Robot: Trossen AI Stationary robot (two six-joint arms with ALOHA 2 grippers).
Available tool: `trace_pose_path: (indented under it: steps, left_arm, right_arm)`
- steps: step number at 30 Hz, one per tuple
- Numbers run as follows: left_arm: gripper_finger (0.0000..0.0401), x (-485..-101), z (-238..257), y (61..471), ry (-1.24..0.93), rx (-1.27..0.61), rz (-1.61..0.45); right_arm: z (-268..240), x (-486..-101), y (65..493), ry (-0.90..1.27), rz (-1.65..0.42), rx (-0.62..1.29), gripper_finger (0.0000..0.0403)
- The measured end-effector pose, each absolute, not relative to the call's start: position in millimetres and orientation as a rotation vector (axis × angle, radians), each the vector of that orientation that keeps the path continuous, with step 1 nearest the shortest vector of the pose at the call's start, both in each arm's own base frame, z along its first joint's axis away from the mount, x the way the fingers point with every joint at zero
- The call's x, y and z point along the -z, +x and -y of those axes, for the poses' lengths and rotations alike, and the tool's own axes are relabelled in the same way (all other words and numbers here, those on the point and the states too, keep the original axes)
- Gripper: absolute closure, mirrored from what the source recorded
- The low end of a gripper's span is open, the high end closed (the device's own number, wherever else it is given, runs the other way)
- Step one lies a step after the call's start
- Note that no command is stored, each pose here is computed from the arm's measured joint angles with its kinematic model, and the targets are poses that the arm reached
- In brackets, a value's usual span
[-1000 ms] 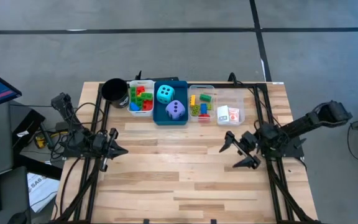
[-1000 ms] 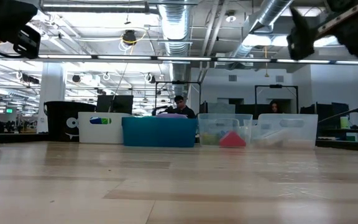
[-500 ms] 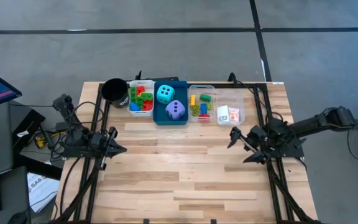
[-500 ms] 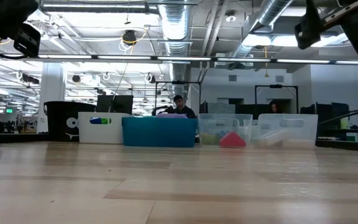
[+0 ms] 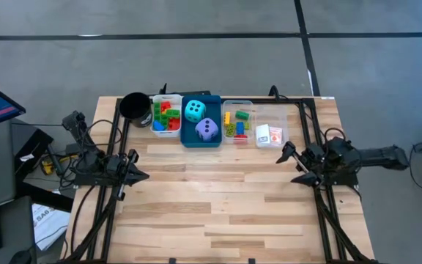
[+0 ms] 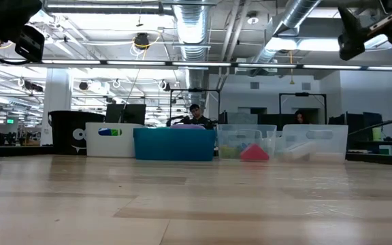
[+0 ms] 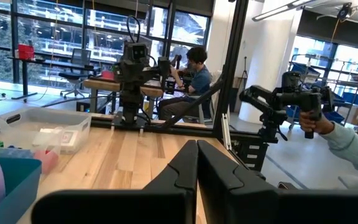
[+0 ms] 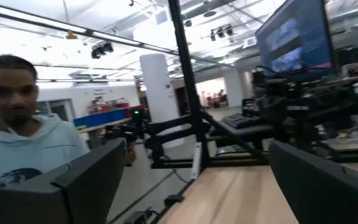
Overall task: Pick & Place Toys
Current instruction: Return to Home Position
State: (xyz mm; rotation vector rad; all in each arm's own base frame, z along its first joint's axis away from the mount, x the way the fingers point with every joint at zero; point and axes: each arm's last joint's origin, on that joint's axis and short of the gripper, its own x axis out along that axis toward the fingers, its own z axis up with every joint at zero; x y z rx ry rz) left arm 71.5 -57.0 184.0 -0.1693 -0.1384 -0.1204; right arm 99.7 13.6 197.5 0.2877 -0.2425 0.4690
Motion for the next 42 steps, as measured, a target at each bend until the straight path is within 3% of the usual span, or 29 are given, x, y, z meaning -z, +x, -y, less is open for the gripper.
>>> trace_pose_path:
  steps: [8, 17, 42]
  left_arm:
    - [0.0401, -182, 57, 72, -0.143, 0.12, 0.121]
    - [0.0401, -179, 58, 73, -0.119, 0.093, 0.094]
    - [0.0401, -163, 69, 82, 0.062, 0.082, -0.034]
  right_arm:
    - [-13, -189, 93, 0.246, 0.2, -0.366, 0.0019]
    - [-11, -170, 99, 0.273, 0.014, -0.243, 0.0019]
    - [-11, -167, 99, 0.278, -0.018, -0.233, 0.0019]
